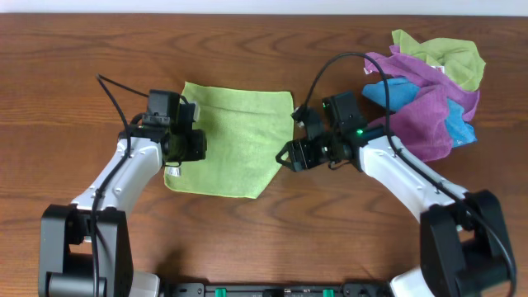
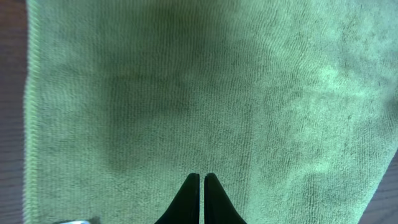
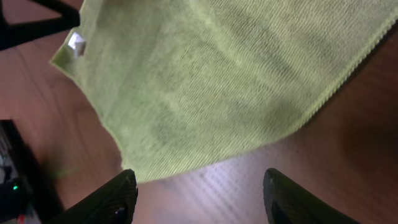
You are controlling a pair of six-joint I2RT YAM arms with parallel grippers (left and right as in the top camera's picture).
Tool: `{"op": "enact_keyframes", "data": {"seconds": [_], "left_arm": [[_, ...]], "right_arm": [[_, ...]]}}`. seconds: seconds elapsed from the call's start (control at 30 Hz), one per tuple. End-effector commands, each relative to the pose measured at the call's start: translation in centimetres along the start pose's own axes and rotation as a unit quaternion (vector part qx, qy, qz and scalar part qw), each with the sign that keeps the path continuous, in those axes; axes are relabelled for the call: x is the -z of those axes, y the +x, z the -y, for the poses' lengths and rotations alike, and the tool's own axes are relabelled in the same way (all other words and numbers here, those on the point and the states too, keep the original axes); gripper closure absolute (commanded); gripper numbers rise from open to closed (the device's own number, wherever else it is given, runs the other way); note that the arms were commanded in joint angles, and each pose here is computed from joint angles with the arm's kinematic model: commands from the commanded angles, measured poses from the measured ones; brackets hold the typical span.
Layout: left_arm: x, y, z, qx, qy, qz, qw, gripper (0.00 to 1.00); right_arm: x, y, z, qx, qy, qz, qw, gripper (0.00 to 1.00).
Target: Fold the cloth
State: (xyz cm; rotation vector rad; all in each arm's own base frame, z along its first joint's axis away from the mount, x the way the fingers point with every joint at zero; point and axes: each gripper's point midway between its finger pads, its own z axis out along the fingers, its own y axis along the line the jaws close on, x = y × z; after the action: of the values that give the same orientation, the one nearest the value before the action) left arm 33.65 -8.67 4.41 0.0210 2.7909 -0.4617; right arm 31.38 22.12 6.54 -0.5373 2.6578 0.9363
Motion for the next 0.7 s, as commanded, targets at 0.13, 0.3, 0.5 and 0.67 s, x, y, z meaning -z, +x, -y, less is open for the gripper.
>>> {"op": "enact_keyframes", "data": {"seconds": [0.13, 0.3, 0.5, 0.67], "left_arm": [[-0.5, 0.7, 0.4, 0.014, 0.019, -0.011, 1.000, 0.94], [-0.5, 0.8, 0.8, 0.012, 0.026, -0.013, 1.000, 0.94], [-0.9, 1.5, 3.5, -0.016, 0.055, -0.025, 0.998, 0.94], [-1.6, 2.7, 6.3, -0.059, 0.068, -0.039, 0.995, 0.94]], "right_arm": [[-3.6, 0.6, 1.9, -0.050, -0.009, -0.019, 0.999, 0.36], [-3.9, 0.7, 3.6, -0.071, 0.031, -0.016, 0.997, 0.36], [-3.6, 0.1, 5.2, -0.085, 0.073, 0.000, 0.994, 0.35], [-3.8, -0.7, 5.9, -0.111, 0.066, 0.018, 0.991, 0.34]]}}
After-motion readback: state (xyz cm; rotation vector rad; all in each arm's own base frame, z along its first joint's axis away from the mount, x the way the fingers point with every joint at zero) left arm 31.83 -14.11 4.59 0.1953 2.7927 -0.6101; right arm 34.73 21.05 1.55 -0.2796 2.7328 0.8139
